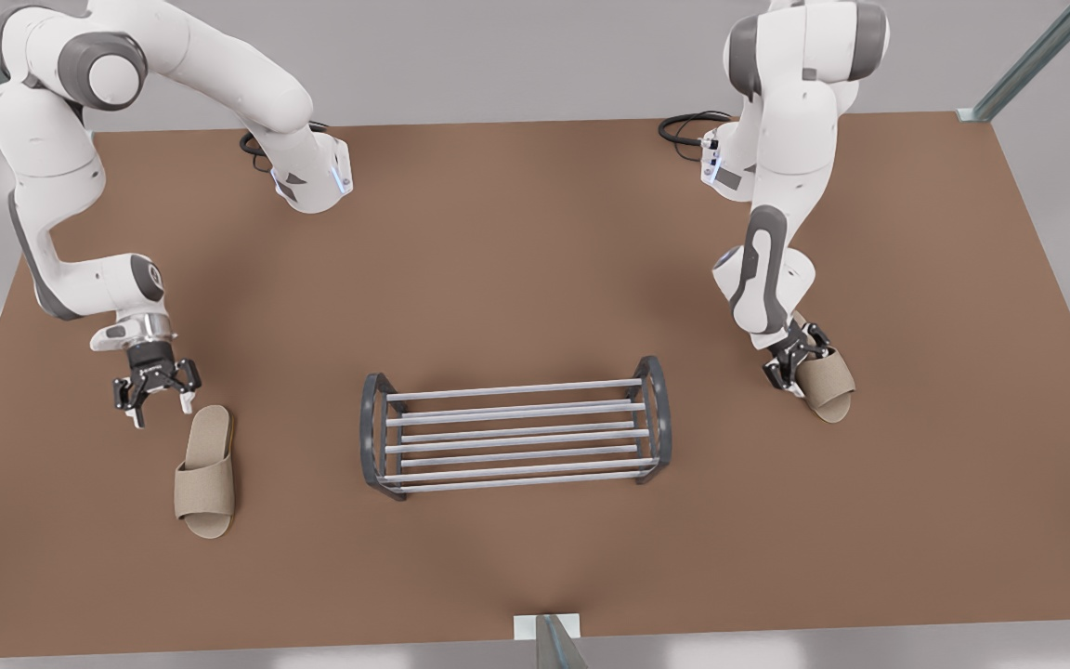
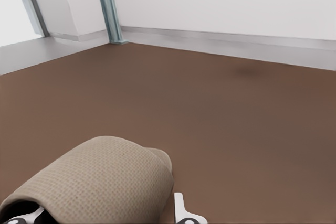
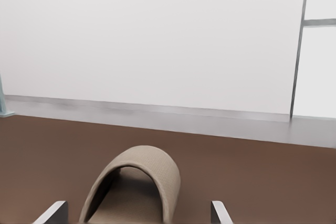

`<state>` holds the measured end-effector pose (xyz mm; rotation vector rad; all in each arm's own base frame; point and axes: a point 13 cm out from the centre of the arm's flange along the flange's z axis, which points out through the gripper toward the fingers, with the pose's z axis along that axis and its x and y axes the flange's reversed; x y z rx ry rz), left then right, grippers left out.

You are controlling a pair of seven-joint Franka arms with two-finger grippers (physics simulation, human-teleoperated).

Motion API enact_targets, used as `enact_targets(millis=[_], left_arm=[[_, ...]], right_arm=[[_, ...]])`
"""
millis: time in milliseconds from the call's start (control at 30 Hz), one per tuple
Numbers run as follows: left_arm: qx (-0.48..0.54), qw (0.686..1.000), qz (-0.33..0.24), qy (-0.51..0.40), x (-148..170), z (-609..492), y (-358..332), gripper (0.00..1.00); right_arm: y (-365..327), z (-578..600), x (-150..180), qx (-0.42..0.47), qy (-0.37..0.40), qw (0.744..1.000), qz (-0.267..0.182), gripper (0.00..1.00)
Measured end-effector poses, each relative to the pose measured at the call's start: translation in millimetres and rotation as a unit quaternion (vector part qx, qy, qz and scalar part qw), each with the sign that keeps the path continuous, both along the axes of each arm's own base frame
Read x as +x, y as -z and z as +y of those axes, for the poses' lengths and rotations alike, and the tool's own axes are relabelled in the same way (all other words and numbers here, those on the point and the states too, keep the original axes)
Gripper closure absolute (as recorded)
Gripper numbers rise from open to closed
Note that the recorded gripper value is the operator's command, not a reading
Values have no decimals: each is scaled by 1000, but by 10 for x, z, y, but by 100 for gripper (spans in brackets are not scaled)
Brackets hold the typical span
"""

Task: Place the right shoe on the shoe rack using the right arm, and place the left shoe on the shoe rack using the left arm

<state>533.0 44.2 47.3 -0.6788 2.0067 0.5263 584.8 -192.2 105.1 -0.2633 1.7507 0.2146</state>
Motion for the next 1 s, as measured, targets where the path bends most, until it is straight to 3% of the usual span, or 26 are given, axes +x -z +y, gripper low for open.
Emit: enact_targets(millis=[33,67,200,333,533,800,933,1000], left_arm=[[0,1000,1,1,-3,-3,5,10],[-1,1000,1,1,-3,-10,5,27],[-8,1000,-2,2,22,-43,-41,43],[-17,1000,-8,3,61,-95,-108,79],[-56,997,-45,-2,248,-252,-508,79],[-208,931,-297,46,1453,-1024,-3586,79],[-241,899,-352,100,1766,-1848,-4436,79],[-269,886,-344,157,1706,-2859,-4503,79]], right_arm=[[-13,-7,18,-2,-1,1000,-1,0],[-23,-12,33,-4,-2,1000,-2,0],[1,-16,139,-7,-7,1000,-5,0],[143,7,272,-3,-13,1000,-6,0],[350,28,187,6,-13,1000,8,0],[418,27,479,1,-23,1000,-7,0],[403,57,657,-6,-33,999,-18,0],[376,31,720,-12,-38,999,-24,0]])
